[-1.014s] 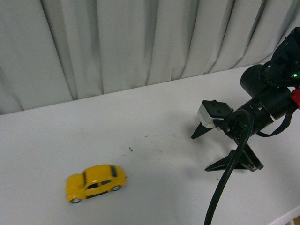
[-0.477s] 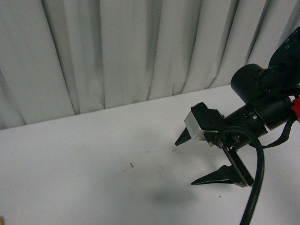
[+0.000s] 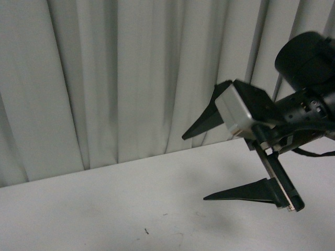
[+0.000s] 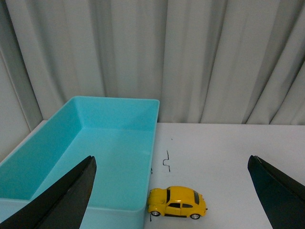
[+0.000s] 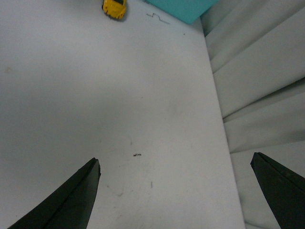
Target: Wind up and store yellow beetle toy
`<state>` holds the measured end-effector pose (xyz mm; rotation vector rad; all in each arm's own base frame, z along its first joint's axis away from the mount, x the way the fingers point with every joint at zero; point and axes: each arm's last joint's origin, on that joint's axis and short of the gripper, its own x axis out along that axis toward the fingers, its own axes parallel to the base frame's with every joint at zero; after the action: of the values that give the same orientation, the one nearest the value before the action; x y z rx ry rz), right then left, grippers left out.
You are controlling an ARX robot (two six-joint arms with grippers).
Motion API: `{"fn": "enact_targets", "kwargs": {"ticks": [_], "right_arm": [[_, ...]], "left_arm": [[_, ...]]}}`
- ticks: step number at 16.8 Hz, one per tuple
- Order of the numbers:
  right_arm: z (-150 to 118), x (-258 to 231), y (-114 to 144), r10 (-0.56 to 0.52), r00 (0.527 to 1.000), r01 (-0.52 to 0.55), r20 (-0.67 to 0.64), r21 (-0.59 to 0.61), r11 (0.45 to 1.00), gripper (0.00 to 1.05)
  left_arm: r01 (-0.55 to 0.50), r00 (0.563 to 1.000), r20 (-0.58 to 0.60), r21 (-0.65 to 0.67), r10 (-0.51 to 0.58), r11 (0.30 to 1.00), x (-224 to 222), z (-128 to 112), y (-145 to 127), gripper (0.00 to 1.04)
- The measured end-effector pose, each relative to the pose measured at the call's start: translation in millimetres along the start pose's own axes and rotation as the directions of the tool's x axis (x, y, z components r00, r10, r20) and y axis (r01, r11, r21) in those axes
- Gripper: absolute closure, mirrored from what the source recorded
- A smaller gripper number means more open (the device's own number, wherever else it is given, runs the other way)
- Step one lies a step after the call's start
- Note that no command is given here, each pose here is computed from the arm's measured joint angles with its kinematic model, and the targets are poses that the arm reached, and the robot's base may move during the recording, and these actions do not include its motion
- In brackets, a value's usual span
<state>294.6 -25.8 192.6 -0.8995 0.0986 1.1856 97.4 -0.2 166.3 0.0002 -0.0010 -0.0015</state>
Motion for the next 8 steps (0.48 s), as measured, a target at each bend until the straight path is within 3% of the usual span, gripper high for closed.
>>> {"fn": "enact_targets", "kwargs": {"ticks": [1, 2, 3, 4, 5, 6, 8], "right_arm": [[8.7, 1.5, -0.6, -0.103, 0.993, 0.098, -0.059, -0.091, 0.991, 0.1], [22.9, 5.5, 15.8, -0.355, 0.894, 0.327, -0.272, -0.144, 0.934, 0.23], [36.6, 6.8, 40.5, -0.521, 0.777, 0.551, -0.354, -0.019, 0.835, 0.34], [48.2, -4.0, 57.1, -0.665, 0.644, 0.745, -0.378, 0.116, 0.657, 0.45], [61.8, -22.5, 63.4, -0.77, 0.501, 0.865, -0.395, 0.238, 0.441, 0.55], [76.7, -41.3, 75.9, -0.815, 0.426, 0.866, -0.394, 0.437, 0.242, 0.7], [79.5, -46.5, 101.0, -0.832, 0.408, 0.801, -0.376, 0.584, 0.129, 0.95]], "left_arm": [[0.0, 1.0, 0.0, 0.0, 0.0, 1.0, 0.0, 0.0, 0.0, 0.07], [0.001, 1.0, 0.0, 0.0, -0.001, 1.0, 0.0, 0.0, 0.0, 0.07], [0.0, 1.0, 0.0, 0.0, 0.0, 1.0, 0.0, 0.0, 0.0, 0.07], [-0.001, 1.0, 0.0, 0.0, 0.001, 1.0, 0.0, 0.0, 0.0, 0.07], [-0.001, 1.0, 0.0, 0.0, 0.001, 1.0, 0.0, 0.0, 0.0, 0.07], [0.0, 1.0, 0.001, 0.0, 0.0, 1.0, 0.0, 0.1, 0.0, 0.07], [0.0, 1.0, 0.0, 0.0, 0.0, 1.0, 0.0, 0.0, 0.0, 0.07]]}}
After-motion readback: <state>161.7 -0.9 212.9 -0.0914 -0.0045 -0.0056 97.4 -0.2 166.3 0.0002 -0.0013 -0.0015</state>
